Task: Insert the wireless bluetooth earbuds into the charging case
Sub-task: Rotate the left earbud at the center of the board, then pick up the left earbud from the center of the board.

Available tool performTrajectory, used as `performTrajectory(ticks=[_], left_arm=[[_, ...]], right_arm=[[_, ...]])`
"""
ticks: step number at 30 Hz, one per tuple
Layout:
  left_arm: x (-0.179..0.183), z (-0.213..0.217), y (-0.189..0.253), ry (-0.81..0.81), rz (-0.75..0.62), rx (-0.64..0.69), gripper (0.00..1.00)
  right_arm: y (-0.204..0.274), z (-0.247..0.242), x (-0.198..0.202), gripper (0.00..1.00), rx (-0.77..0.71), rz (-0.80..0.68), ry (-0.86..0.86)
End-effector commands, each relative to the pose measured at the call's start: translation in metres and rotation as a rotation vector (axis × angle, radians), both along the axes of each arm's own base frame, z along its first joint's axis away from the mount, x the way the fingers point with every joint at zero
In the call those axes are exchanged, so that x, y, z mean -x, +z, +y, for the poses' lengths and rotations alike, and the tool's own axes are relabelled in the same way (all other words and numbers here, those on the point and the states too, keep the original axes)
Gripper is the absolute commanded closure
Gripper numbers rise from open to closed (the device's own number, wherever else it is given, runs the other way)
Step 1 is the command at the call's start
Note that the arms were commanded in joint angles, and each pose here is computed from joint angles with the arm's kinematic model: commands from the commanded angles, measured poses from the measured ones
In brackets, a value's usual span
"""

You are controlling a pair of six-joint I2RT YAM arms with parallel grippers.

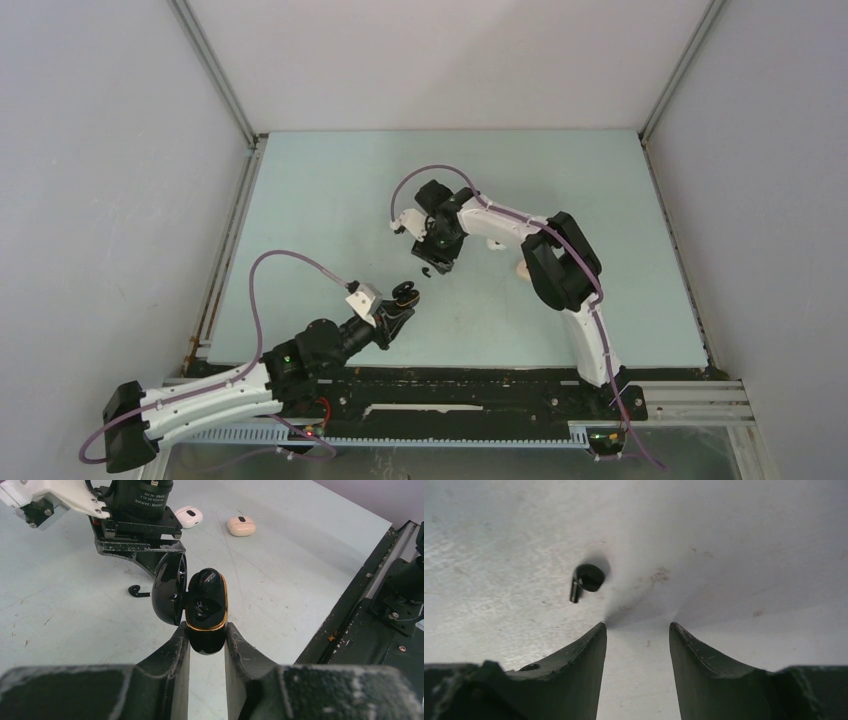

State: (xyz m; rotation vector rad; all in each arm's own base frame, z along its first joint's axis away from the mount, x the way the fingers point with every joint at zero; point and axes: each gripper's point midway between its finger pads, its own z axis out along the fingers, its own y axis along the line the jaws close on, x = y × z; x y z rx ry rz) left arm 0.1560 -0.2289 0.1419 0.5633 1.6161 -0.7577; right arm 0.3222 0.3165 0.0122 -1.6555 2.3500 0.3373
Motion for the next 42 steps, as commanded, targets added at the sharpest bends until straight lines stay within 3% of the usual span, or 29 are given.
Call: performTrajectory(ticks=[1, 12, 42], left_arm=[[-0.002, -0.005, 0.026, -0.002, -0.039, 0.062, 1.0], [-0.002, -0.005, 0.028, 0.0, -0.04, 0.067, 1.0], [-0.002, -0.003, 0.022, 0.004, -0.036, 0.056, 1.0]], right_arm=[[-0.009, 0.002, -0.011, 0.47, 0.022, -0.029, 0.016], [-0.022, 0.028, 0.01, 0.47, 0.0, 0.02, 0.115], [-0.034, 0.043, 0.027, 0.69, -0.059, 0.119, 0.199]])
